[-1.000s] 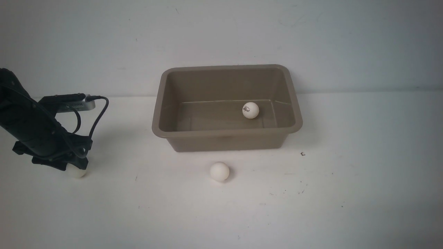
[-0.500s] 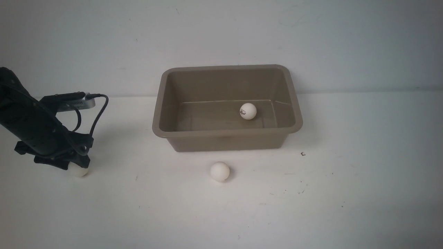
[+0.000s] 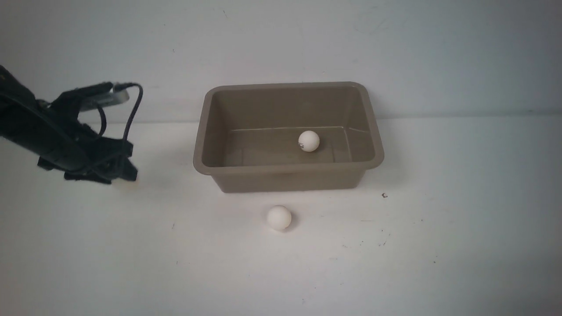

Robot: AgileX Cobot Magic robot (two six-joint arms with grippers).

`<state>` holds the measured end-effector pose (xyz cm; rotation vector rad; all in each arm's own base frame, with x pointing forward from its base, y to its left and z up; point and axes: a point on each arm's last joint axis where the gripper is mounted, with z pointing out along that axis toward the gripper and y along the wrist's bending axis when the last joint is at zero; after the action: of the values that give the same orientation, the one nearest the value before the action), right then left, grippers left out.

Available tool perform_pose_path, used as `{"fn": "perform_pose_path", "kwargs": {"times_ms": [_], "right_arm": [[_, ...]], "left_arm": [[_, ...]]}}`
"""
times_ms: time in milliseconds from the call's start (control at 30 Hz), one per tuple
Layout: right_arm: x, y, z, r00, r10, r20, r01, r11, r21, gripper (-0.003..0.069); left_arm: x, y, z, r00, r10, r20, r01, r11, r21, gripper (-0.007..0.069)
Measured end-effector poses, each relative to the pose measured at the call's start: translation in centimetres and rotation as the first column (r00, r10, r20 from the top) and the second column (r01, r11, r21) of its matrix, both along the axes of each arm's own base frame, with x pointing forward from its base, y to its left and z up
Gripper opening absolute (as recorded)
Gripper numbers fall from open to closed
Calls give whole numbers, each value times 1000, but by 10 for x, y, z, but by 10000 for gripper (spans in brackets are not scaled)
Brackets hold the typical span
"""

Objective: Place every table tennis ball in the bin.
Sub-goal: Use the left arm to clamp the table tennis ball closest to it, then use the left arm to put the table tennis ball into the box

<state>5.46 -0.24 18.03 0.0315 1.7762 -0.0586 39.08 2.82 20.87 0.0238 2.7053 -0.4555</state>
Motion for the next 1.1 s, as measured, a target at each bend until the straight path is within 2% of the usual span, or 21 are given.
{"fn": "perform_pose_path", "kwargs": {"times_ms": [67,100,200,267,433,500,600,633,800,967,1000,1100], "right_arm": [[0,0,0,1000,0,0,0,1000,-1,-15],[0,0,0,1000,0,0,0,1000,-1,-15],[0,0,0,1000,0,0,0,1000,-1,-15],[0,0,0,1000,0,0,0,1000,-1,-15],[0,0,0,1000,0,0,0,1000,-1,-15],[0,0,0,1000,0,0,0,1000,-1,-15],[0,0,0,1000,0,0,0,1000,-1,-15],[0,0,0,1000,0,0,0,1000,-1,-15],[0,0,0,1000,0,0,0,1000,-1,-15],[0,0,0,1000,0,0,0,1000,-1,-15],[0,0,0,1000,0,0,0,1000,-1,-15],[0,0,0,1000,0,0,0,1000,-1,-15]], "left_arm": [[3,-10,8,999,-30,32,31,1000,-2,327],[10,-30,20,994,-82,72,82,997,3,327],[16,-53,33,985,-128,113,126,992,22,327],[21,-81,51,969,-191,160,181,981,70,327],[33,-127,79,937,-236,258,194,965,176,327],[38,-148,70,928,-279,247,232,951,202,327],[42,-158,55,929,-300,218,255,944,210,327],[47,-168,35,930,-322,175,283,934,217,327],[55,-175,0,936,-338,100,310,924,223,327],[59,-176,-1,930,-352,109,321,918,233,334],[60,-176,2,927,-354,120,320,918,235,384],[60,-177,10,927,-358,113,328,918,223,469]]}}
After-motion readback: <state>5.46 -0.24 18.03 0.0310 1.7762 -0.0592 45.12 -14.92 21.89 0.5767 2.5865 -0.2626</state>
